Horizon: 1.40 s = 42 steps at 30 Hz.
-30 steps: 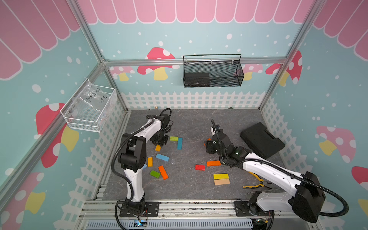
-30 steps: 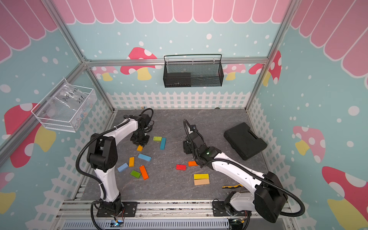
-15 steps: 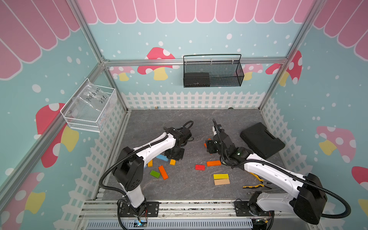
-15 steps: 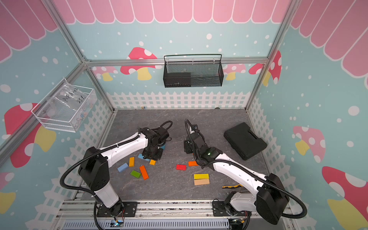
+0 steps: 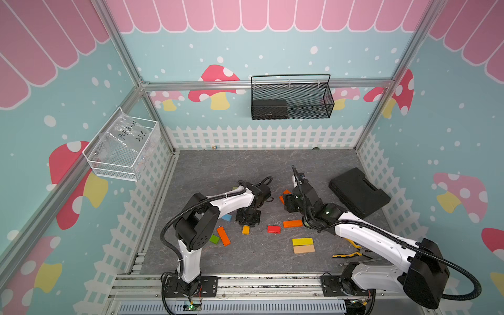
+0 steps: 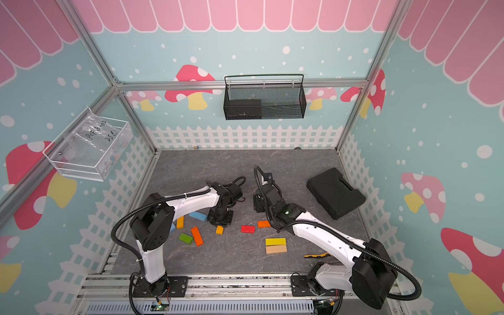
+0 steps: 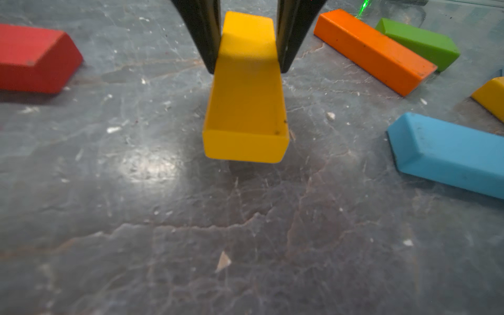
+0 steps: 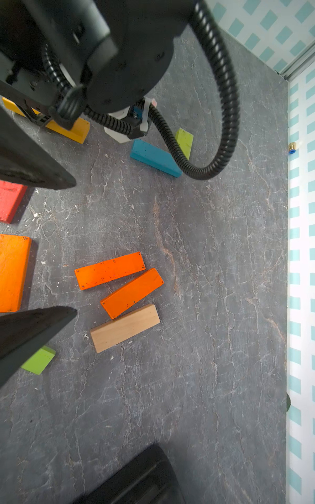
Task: Assemble a giraffe with building blocks
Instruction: Assemble the building block at the center of the board.
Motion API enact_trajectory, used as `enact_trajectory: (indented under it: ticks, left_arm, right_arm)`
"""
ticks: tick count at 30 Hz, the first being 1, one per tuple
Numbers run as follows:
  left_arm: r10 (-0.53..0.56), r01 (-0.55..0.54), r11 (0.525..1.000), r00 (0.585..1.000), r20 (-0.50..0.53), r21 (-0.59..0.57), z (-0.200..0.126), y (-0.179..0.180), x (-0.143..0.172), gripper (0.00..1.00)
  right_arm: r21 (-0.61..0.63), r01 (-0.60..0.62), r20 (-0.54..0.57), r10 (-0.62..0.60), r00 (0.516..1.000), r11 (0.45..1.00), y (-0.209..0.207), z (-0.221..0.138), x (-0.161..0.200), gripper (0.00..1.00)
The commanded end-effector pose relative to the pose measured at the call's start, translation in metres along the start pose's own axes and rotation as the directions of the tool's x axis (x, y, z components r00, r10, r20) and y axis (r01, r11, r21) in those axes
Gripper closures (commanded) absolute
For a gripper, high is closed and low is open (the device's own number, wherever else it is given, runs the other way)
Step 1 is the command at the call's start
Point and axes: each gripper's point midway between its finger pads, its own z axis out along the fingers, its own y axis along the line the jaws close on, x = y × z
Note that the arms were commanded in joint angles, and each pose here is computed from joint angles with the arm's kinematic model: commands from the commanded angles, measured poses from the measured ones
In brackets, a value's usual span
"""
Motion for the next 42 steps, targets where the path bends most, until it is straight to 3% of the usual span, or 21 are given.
enact_trajectory:
  ticks: [1,23,42]
  left_arm:
    - [-0.039,0.039,0.999,0.999,0.038,-0.006,-0.002,0.002,-0.017,0.74]
    - [-0.096,0.097,0.995,0.995,0.041,-0.019,0.002,0.027,-0.047,0.72]
    - [-0.088,0.089,0.996,0.995,0.039,-0.01,0.005,0.023,-0.058,0.69]
  right_arm:
    - [0.019,-0.017,0.005,0.017,1.0,1.0,-0.006,-0.005,0.001,0.3]
    - [0.024,-0.01,-0.003,0.01,1.0,1.0,-0.004,-0.001,-0.002,0.3]
    - [0.028,-0.01,-0.01,0.011,1.0,1.0,-0.004,0.001,0.0,0.3]
